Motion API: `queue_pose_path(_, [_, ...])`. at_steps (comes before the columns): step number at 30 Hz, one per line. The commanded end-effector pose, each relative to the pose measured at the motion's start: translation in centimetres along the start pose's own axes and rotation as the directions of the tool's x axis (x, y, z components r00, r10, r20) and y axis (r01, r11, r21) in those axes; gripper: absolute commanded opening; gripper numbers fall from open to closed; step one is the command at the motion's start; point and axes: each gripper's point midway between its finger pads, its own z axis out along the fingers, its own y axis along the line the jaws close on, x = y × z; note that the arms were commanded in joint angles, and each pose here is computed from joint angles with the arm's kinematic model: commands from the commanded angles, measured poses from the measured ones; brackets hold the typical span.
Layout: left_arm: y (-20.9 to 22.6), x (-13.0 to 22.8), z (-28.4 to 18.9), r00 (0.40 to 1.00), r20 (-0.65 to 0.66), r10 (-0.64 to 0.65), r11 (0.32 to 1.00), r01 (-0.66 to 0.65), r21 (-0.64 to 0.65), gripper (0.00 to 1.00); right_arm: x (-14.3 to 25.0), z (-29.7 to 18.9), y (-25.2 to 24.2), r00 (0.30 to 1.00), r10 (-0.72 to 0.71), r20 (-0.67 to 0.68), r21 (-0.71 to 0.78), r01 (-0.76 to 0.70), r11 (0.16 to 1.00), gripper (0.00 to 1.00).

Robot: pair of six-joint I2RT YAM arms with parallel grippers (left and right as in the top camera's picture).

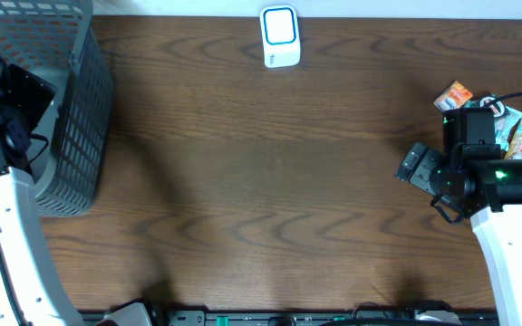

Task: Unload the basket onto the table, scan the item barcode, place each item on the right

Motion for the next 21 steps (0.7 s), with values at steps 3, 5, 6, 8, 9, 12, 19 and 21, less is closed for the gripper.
queue_pose_path(3, [0.1, -0.3, -0.1, 1.0, 0.011, -0.008, 1.0, 0.008, -0.006, 0.98, 0.6, -0.1, -0.3, 1.0, -0.019, -0.015, 0.01, 0.019, 1.0, 0.99])
queue_pose_path(5, [0.1, -0.3, -0.1, 1.0, 0.011, -0.008, 1.0, 0.008, -0.006, 0.98, 0.7, 0.0, -0.4, 1.0, -0.019, -0.017, 0.011, 0.019, 1.0, 0.99])
queue_pose_path(6, [0.1, -0.3, -0.1, 1.0, 0.011, -0.008, 1.0, 0.008, -0.006, 0.98, 0.6, 0.2, -0.3, 1.0, -0.019, -0.013, 0.009, 0.019, 1.0, 0.99])
queue_pose_path(8, [0.1, -0.3, -0.1, 1.0, 0.011, -0.008, 1.0, 0.008, -0.006, 0.98, 0.5, 0.5, -0.2, 0.999, -0.04, 0.019, -0.011, 0.04, 0.999, 0.99])
queue_pose_path(9, [0.1, -0.3, -0.1, 1.0, 0.011, -0.008, 1.0, 0.008, -0.006, 0.98, 0.4, 0.6, -0.1, 0.998, -0.048, 0.04, -0.024, 0.049, 0.998, 0.99])
queue_pose_path(12, [0.1, -0.3, -0.1, 1.0, 0.011, -0.008, 1.0, 0.008, -0.006, 0.98, 0.5, 1.4, 0.0, 0.991, -0.074, 0.108, -0.061, 0.081, 0.995, 0.99])
queue_pose_path(19, [0.1, -0.3, -0.1, 1.0, 0.011, -0.008, 1.0, 0.008, -0.006, 0.98, 2.2, 2.8, 0.3, 0.909, -0.197, 0.367, -0.177, 0.276, 0.945, 0.99])
queue_pose_path(21, [0.1, -0.3, -0.1, 1.0, 0.011, -0.008, 1.0, 0.008, -0.006, 0.98, 2.3, 2.6, 0.1, 0.879, -0.179, 0.442, -0.196, 0.289, 0.937, 0.99])
